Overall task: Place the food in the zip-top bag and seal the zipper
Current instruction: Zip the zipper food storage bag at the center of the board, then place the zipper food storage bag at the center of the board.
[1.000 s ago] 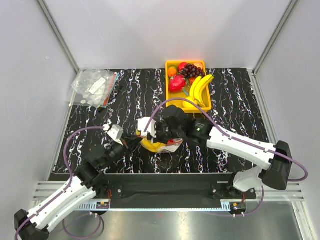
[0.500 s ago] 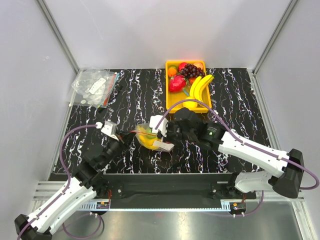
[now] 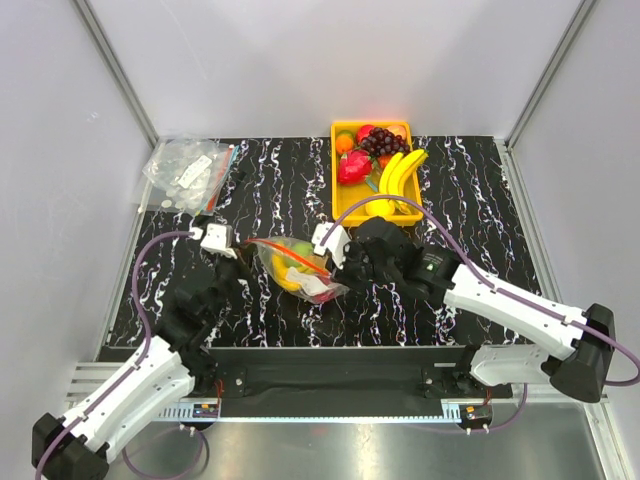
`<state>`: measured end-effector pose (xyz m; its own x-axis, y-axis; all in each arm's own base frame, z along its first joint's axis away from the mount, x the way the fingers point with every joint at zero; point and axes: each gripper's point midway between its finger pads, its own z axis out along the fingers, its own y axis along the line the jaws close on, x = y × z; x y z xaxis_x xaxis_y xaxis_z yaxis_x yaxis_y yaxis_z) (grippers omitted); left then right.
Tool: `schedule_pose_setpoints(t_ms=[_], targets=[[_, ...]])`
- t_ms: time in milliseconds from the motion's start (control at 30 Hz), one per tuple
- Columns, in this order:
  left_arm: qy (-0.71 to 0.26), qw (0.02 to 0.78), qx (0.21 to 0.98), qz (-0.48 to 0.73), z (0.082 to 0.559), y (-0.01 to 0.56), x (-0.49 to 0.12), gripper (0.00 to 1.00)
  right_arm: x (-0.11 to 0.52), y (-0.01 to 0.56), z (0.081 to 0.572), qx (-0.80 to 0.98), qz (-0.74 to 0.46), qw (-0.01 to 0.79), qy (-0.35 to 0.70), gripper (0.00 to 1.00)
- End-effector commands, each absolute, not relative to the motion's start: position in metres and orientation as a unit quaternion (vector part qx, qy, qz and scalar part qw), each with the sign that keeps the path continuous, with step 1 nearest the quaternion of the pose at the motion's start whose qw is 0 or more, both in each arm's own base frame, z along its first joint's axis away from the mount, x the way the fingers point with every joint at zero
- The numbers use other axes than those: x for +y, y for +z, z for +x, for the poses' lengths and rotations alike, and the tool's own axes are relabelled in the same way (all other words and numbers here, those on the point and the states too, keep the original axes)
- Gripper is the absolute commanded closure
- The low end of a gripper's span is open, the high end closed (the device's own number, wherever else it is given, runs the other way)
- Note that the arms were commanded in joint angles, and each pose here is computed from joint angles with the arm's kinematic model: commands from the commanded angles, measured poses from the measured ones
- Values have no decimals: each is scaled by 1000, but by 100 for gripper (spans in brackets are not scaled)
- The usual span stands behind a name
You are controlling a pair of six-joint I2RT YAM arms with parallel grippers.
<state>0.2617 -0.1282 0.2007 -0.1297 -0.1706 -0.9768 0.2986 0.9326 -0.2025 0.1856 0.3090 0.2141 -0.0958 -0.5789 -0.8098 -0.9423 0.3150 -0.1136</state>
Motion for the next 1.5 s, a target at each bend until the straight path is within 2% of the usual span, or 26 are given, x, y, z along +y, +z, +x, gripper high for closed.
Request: schedule_pose_setpoints(t_ms=[0,300,467,533,600,833,1033,1200,1233,1267,1300,1333,1400,1433,1467], targets=[[-133,723,678,-7,280,255,-98,100,275,206,174,758,-503,361,205,100],[-152,718,679,12,287,253,-108,100,238,201,165,798,-467,341,168,100],[-153,713,684,25,291,254,-113,100,235,203,171,800,-454,355,167,100],[-156,713,683,34,292,256,-117,100,227,205,188,814,-425,368,145,100],[-165,702,690,55,297,259,-128,100,230,212,197,819,-406,368,173,100],[-188,682,702,87,328,262,-160,100,212,208,273,854,-307,386,165,100],[-220,670,702,98,362,270,-191,100,176,195,333,883,-229,379,156,100],[-259,657,700,110,383,273,-218,100,148,205,375,882,-179,412,143,98],[-259,660,696,111,384,275,-219,93,147,208,380,882,-177,415,138,91],[-253,664,695,107,389,280,-217,72,147,218,387,877,-175,426,135,79],[-244,664,699,101,391,281,-215,50,146,215,391,881,-174,421,128,45],[-233,653,714,98,391,275,-211,30,144,218,394,882,-170,423,121,37],[-214,664,711,86,388,289,-201,14,140,229,397,882,-155,431,111,31],[-205,662,716,81,384,285,-194,1,139,235,398,881,-138,437,114,30],[-205,673,707,74,376,298,-187,1,140,240,398,877,-129,448,119,29]])
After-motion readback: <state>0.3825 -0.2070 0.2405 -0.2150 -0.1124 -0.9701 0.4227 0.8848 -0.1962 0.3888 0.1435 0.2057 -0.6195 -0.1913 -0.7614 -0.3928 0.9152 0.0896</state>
